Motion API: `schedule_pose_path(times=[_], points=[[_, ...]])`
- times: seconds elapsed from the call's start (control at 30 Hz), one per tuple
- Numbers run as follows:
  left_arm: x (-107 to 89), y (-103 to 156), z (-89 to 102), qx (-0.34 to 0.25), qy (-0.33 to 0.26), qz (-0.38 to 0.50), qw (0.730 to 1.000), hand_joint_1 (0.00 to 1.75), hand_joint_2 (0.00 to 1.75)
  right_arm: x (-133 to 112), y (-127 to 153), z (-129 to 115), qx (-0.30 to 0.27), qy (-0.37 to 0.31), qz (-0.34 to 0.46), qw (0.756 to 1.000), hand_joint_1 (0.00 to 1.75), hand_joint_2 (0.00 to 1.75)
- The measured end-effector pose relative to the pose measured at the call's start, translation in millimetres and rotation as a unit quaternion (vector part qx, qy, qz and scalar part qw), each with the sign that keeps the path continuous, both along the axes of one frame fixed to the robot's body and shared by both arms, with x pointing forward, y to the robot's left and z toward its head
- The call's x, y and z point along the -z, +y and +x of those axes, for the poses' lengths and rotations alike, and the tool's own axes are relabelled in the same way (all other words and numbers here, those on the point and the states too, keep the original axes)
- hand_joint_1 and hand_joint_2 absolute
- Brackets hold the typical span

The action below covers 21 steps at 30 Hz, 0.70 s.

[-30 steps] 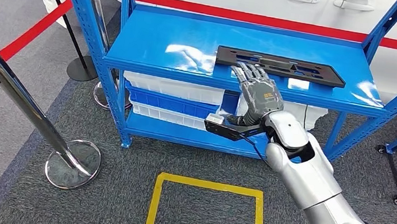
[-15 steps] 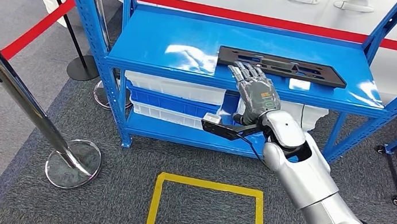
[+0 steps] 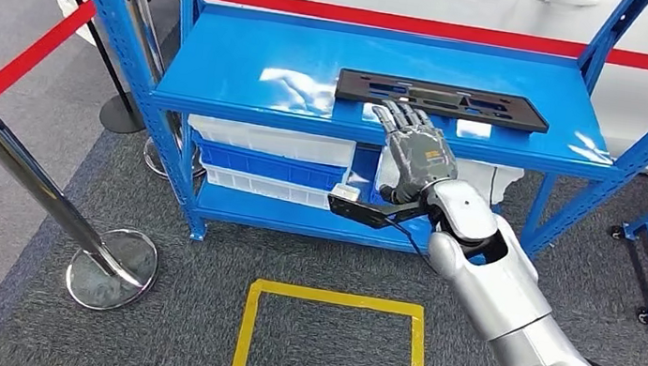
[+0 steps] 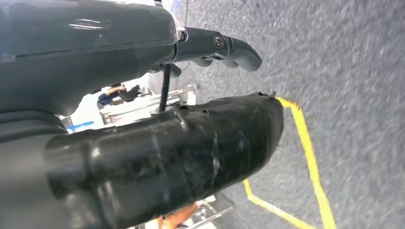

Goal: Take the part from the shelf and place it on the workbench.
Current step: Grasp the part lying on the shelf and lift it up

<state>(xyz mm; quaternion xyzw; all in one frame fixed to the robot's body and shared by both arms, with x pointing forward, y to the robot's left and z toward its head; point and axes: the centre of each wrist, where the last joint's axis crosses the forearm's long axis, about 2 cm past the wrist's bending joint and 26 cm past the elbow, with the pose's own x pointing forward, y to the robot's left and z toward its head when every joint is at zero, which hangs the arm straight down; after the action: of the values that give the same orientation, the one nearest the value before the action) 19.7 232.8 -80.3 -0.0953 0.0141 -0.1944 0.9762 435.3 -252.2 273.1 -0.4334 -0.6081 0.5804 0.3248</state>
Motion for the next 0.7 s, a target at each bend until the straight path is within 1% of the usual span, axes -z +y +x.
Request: schedule_pose_path(times=[0.7], points=[[-0.2,-0.2,-0.4,0.002,0.0,0.001,1.0,0.0,0.0,-0.7,2.7,0.2,-0.002,0.0,0.002,1.0,0.0,1.75]])
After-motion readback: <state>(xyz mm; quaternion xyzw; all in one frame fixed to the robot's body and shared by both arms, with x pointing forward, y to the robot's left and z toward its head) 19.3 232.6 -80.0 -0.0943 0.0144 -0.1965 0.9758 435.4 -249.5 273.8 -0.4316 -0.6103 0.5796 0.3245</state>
